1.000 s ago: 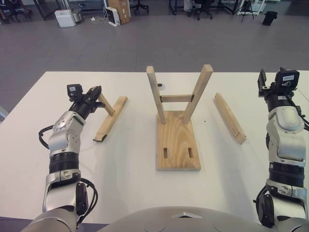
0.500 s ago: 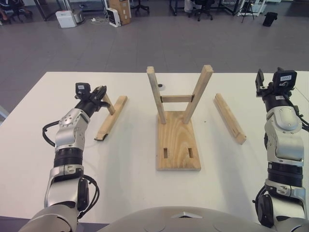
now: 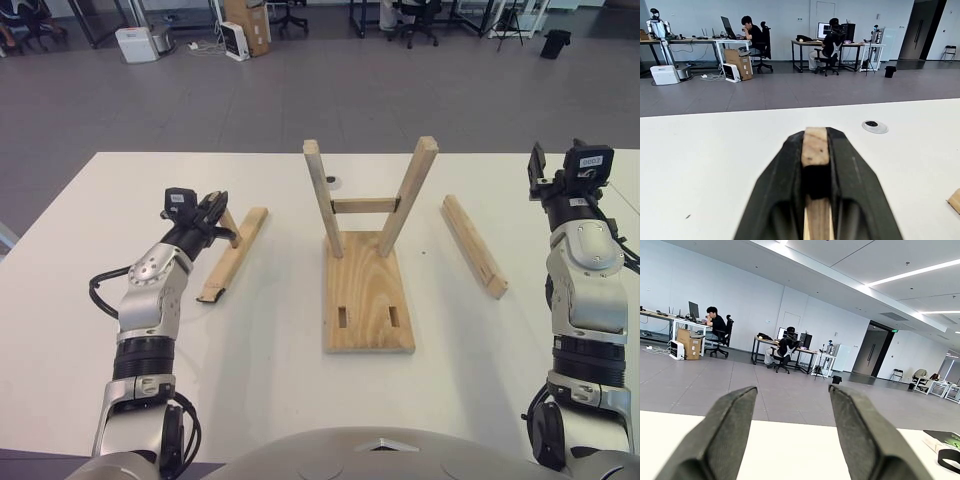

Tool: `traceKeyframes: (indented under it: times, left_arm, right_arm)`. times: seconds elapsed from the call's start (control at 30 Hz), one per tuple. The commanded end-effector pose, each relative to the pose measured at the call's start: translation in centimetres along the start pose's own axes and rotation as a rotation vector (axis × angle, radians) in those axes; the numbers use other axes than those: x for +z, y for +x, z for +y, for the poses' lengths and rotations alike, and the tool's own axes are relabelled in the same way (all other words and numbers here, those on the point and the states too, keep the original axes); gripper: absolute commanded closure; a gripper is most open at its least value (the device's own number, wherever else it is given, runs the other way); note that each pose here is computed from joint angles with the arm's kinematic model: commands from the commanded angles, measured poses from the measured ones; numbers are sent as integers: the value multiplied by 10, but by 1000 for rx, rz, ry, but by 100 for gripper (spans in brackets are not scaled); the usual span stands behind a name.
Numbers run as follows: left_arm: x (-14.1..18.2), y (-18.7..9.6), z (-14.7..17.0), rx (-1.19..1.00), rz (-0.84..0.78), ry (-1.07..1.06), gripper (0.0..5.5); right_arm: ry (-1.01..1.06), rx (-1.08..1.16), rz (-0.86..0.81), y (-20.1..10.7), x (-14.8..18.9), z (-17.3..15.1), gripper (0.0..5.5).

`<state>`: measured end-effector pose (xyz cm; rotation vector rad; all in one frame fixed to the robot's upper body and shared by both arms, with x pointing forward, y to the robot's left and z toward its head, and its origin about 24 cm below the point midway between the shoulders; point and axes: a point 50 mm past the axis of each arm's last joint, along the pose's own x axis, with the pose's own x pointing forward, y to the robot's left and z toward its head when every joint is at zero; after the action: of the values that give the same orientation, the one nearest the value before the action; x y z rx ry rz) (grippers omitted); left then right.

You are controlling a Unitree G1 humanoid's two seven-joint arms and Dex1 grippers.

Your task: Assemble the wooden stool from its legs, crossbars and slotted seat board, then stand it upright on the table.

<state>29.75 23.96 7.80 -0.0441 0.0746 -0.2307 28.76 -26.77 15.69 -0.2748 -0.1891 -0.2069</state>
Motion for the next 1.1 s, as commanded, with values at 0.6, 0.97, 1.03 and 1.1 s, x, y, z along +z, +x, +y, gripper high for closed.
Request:
traceKeyframes:
  times: [0.6,0.97,1.03,1.1]
  left_arm:
    - [-9,-11,28,0,209,84,288]
    - [-21,-30,15,-162,457,105,270]
    - [-24,-34,15,-145,473,91,237]
    - [-25,-36,17,-120,489,103,203]
  right_arm:
    - [51,47,24,-13,-7,24,282]
    - [77,32,55,-27,-14,37,282]
    - [77,34,57,-27,-14,36,282]
    - [76,33,57,-27,-14,36,282]
